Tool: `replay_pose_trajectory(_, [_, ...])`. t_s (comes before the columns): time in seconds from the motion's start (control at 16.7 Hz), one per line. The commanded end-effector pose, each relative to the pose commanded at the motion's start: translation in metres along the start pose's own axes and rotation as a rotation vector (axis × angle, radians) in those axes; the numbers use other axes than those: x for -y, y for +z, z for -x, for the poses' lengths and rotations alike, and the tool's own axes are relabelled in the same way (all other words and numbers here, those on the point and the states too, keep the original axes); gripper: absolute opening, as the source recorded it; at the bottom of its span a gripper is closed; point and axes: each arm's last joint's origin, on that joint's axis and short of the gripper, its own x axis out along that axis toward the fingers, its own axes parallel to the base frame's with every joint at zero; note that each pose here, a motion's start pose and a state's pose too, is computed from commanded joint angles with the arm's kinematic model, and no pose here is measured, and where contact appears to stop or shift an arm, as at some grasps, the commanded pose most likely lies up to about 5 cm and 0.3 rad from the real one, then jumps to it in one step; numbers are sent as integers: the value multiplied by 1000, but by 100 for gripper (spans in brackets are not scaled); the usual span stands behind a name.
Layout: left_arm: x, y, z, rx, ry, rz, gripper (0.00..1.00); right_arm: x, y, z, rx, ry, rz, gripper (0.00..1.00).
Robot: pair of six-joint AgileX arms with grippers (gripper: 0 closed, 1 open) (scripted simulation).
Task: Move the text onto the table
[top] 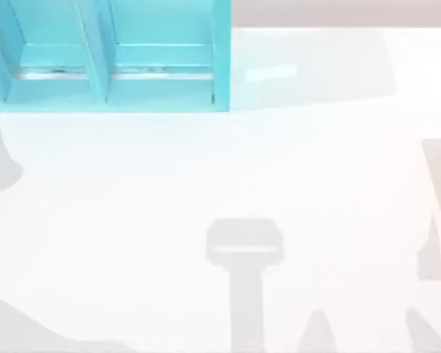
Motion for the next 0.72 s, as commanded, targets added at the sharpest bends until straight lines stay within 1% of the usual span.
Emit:
replay_pose_trajectory(0.18, [-3, 0, -22, 2, 2, -2, 100, 0, 0, 0, 0, 0, 0, 100])
replay_pose_trajectory(0.54, [-4, 1, -82, 5, 2, -2, 100, 0, 0, 0, 0, 0, 0, 100])
replay_pose_trajectory(0.72, [-2, 1, -96, 3, 2, -2, 100, 0, 0, 0, 0, 0, 0, 100])
